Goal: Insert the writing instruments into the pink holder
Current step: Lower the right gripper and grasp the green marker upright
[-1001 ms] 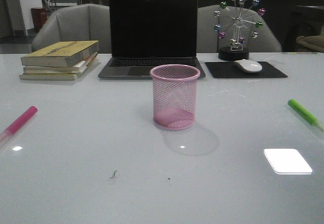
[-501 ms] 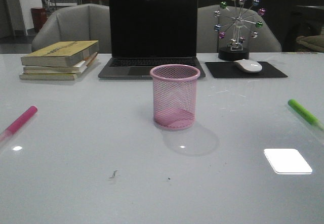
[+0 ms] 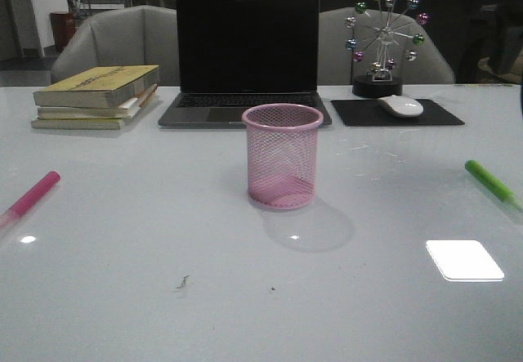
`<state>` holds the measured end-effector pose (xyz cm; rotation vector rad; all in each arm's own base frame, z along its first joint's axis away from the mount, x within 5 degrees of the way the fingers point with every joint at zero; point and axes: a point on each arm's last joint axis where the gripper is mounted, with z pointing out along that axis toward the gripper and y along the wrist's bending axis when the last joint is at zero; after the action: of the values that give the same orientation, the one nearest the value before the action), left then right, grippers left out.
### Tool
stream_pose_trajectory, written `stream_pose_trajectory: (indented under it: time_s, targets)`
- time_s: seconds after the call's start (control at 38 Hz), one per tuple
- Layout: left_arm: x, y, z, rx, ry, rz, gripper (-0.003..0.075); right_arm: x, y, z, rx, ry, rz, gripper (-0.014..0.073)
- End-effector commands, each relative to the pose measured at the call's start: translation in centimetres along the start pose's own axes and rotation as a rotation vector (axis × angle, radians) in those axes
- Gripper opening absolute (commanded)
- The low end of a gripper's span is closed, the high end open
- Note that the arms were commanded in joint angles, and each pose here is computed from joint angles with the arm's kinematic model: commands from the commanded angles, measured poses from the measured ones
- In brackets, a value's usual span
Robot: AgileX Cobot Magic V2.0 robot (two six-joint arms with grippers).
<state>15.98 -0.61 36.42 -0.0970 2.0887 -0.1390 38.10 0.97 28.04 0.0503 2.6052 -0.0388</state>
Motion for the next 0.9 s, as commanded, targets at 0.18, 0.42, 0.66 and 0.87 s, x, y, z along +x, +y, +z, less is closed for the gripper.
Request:
stream_pose_trajectory:
  time_s: [0.18,0.42,0.66,0.87]
  targets:
    - [-1.3,-0.4,-0.7,0.032,-0.083,-0.037,0.0309,-2.4,-0.2,3.9,0.011,0.023,0.004,0.0386]
    - [-0.9,-0.4,-0.7,0.040,-0.047,-0.050,0.0309,-2.0,-0.2,7.2,0.015,0.069,0.003,0.0386]
    - [-0.9,-0.5,-0.7,0.045,-0.042,-0.057,0.0309,-1.6,-1.1,9.0,0.031,0.094,0.011,0.0386]
    - [-0.9,-0.6,-0.7,0.057,-0.041,-0.073,0.0309,-1.8,-2.0,9.7,0.039,0.064,0.027,0.0386]
